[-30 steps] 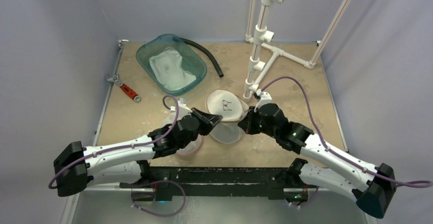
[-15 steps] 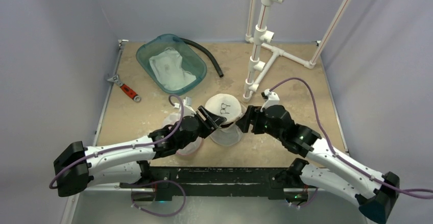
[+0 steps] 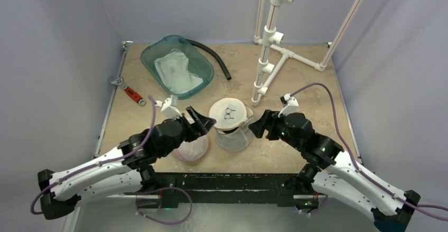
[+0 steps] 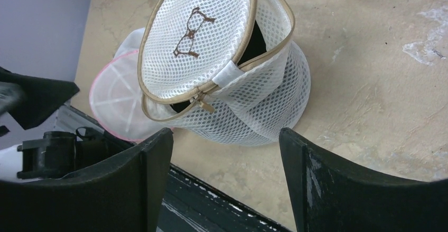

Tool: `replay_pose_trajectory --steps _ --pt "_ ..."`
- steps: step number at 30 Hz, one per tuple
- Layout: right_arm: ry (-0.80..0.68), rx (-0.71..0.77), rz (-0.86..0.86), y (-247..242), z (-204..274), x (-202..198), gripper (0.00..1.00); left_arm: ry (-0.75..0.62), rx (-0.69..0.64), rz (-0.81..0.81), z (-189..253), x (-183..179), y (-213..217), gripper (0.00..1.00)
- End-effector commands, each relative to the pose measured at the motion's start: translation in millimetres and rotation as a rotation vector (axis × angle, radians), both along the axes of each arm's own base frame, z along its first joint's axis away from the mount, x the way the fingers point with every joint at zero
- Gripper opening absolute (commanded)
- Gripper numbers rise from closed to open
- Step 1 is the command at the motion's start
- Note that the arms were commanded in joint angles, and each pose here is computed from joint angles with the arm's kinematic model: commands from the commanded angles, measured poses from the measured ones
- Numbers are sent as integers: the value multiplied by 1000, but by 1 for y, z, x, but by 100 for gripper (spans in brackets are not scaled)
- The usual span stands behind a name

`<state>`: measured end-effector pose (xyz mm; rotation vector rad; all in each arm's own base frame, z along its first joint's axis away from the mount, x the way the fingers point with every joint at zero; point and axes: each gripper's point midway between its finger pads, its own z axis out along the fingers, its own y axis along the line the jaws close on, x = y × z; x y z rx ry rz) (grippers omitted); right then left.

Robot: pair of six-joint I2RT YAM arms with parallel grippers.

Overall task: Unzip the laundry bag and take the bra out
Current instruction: Open the laundry bag at the center of the board.

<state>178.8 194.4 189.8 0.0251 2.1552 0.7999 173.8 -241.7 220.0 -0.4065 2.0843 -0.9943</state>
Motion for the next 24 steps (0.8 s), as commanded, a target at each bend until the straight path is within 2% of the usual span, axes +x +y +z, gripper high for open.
replay_pose_trajectory --steps 1,4,7,13,16,20,24 --pt "-49 87 -4 5 17 2 76 -71 85 106 3 11 36 78" --pt "-68 111 9 7 24 2 76 -75 116 114 -2 29 30 80" --pt "-77 106 9 7 28 3 76 -6 141 81 -17 56 25 80" --pt "-97 115 18 7 32 2 76 21 -5 53 -27 93 31 79" --pt "-90 126 37 8 32 -2 75 75 -26 3 -45 99 23 74" --pt "-88 124 53 6 33 -7 75 51 -116 -27 -45 101 12 66" --pt "-101 129 50 4 37 -7 75 106 -118 -66 -65 100 3 62"
